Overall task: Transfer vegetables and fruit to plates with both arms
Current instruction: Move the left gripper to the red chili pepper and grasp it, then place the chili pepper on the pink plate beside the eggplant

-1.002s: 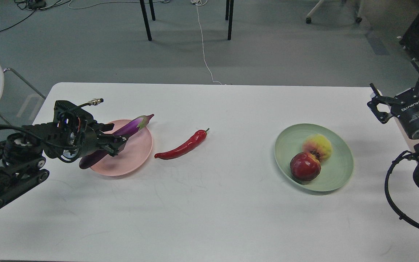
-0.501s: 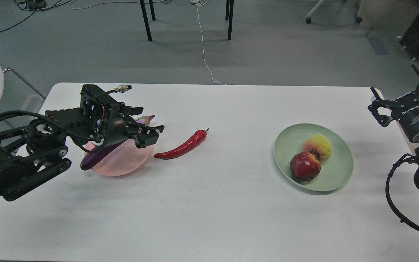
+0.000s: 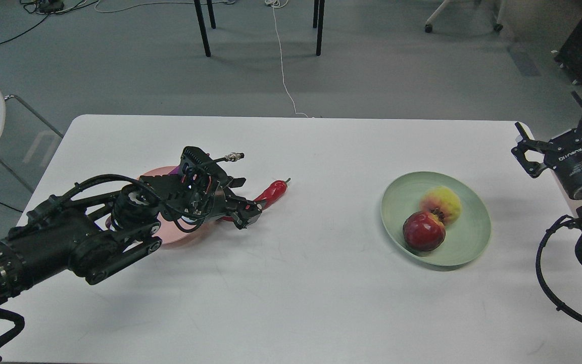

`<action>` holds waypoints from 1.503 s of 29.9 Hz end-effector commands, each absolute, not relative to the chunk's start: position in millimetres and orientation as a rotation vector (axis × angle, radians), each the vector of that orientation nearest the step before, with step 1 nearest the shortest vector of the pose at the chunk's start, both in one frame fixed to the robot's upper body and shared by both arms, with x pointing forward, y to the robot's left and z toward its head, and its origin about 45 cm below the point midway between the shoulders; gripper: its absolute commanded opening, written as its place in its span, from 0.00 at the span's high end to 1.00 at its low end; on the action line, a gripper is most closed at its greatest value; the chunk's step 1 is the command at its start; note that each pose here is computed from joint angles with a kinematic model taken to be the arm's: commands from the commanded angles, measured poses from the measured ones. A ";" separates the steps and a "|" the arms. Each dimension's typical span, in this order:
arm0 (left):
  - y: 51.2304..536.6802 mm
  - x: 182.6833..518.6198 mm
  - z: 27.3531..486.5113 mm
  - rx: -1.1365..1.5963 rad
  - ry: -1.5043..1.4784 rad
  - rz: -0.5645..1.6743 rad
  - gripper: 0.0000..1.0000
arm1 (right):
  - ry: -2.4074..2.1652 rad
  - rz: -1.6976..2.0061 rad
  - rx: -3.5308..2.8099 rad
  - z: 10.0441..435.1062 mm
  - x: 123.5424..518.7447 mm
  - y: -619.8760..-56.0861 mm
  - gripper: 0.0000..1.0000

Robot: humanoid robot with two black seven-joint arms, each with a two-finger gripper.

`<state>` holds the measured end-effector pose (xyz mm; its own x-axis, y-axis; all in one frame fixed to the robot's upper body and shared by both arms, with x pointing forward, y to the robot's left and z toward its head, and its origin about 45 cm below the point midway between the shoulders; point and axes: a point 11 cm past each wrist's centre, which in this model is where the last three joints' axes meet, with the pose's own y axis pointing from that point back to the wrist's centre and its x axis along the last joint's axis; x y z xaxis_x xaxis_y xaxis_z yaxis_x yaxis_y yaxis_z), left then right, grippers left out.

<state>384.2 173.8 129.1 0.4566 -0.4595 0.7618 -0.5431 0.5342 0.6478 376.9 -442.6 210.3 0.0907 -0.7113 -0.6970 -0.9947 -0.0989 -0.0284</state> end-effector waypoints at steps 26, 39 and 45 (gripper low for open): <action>177.9 383.1 191.0 1.005 -1.298 0.052 0.83 | 1.680 0.707 -1.837 211.4 375.1 -448.3 0.01; 321.5 352.3 178.6 1.258 -1.188 0.013 0.81 | 1.657 0.742 -1.831 202.2 376.1 -436.1 0.02; 312.5 345.0 160.4 1.242 -1.163 -0.012 0.55 | 1.649 0.734 -1.834 205.8 378.5 -435.1 0.02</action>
